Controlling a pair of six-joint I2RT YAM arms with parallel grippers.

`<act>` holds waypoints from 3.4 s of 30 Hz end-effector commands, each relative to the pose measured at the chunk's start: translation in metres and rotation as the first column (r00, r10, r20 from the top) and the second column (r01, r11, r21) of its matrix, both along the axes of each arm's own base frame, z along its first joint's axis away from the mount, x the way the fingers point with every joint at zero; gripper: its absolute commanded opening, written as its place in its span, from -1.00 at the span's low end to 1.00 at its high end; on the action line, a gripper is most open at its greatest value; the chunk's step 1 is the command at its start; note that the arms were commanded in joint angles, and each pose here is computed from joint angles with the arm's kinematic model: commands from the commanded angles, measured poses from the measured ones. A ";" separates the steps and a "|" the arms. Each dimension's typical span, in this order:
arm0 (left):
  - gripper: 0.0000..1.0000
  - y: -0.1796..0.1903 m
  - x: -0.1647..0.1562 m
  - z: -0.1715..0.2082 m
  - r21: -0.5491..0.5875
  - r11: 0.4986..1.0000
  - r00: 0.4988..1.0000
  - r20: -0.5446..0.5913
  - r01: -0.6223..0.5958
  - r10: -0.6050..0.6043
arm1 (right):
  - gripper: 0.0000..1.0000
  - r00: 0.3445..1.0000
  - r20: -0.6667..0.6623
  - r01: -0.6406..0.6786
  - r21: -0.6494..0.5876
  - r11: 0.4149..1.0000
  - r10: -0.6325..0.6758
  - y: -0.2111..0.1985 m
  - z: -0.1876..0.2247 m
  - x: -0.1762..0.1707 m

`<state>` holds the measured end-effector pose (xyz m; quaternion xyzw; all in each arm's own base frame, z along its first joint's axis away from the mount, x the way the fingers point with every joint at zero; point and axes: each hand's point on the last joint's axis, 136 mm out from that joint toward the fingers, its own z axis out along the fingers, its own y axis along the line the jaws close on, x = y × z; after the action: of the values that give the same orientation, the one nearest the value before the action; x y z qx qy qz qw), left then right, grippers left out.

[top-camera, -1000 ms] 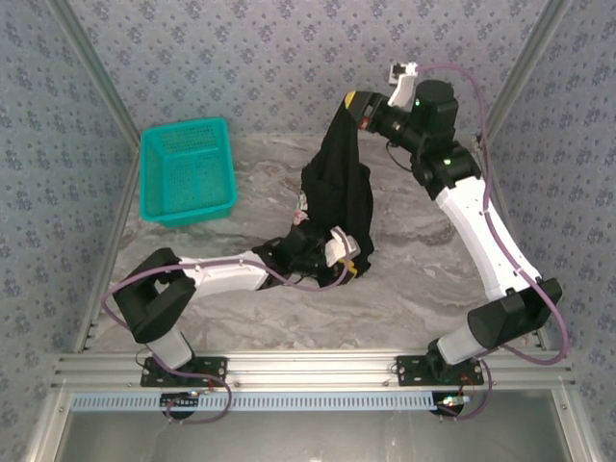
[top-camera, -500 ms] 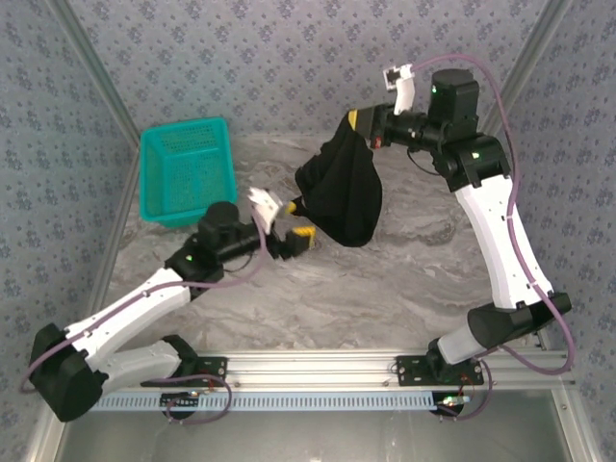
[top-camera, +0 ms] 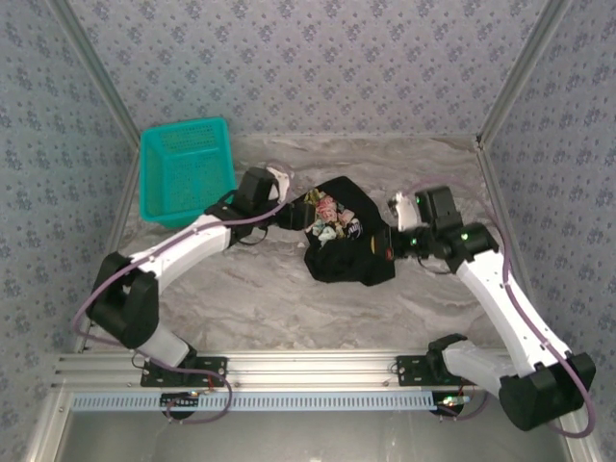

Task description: Fold the inside-out t-shirt

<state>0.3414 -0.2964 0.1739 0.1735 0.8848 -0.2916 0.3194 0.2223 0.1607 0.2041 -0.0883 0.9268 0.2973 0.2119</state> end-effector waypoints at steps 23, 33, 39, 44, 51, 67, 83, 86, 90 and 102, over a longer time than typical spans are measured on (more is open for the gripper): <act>0.16 -0.137 -0.060 -0.092 0.229 0.845 0.870 -0.232 0.483 -0.435 | -1.00 0.909 -0.192 0.297 -0.324 0.898 -0.370 -0.058 -0.109 -0.054; -0.95 -0.138 -0.048 -0.043 0.081 0.903 0.904 -0.111 0.422 -0.412 | -1.00 0.924 -0.151 0.286 -0.330 0.900 -0.350 -0.064 -0.095 -0.044; -1.00 -0.105 -0.031 0.057 -0.190 0.931 0.950 0.089 0.312 -0.300 | -1.00 0.943 -0.008 0.318 -0.271 0.909 -0.333 -0.064 -0.057 -0.013; -1.00 -0.065 -0.035 0.127 -0.317 0.918 0.955 0.251 0.236 -0.159 | -1.00 0.948 0.155 0.309 -0.250 0.917 -0.278 -0.065 -0.015 0.013; -1.00 0.007 -0.076 0.226 -0.378 0.904 0.848 0.529 0.199 0.035 | -1.00 0.872 0.430 0.345 -0.203 0.916 -0.233 -0.073 0.080 0.070; -1.00 -0.020 -0.109 0.105 -0.271 0.943 0.914 0.399 0.194 -0.073 | -0.82 0.859 0.212 0.511 -0.419 0.750 -0.467 -0.150 -0.004 0.095; -1.00 -0.070 -0.176 -0.031 -0.095 0.900 0.897 0.173 0.426 -0.407 | -0.06 0.953 -0.134 0.240 -0.216 0.946 -0.272 -0.046 -0.086 0.033; -1.00 -0.066 -0.195 -0.055 -0.059 0.885 0.883 0.126 0.462 -0.452 | 0.05 0.950 -0.146 0.240 -0.223 0.945 -0.276 -0.040 -0.104 0.039; -1.00 -0.065 -0.207 -0.074 -0.034 0.871 0.870 0.079 0.490 -0.486 | 0.19 0.949 -0.138 0.257 -0.180 0.950 -0.283 -0.026 -0.108 0.058; -1.00 -0.056 -0.211 -0.099 0.020 0.869 0.868 0.034 0.495 -0.495 | 0.26 0.963 -0.033 0.256 -0.194 0.947 -0.267 -0.017 -0.094 0.086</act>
<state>0.1365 -0.3553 0.0851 0.3884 0.8071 -0.3602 0.2606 0.2884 0.1362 0.0938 0.0464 0.9652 0.1851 0.1788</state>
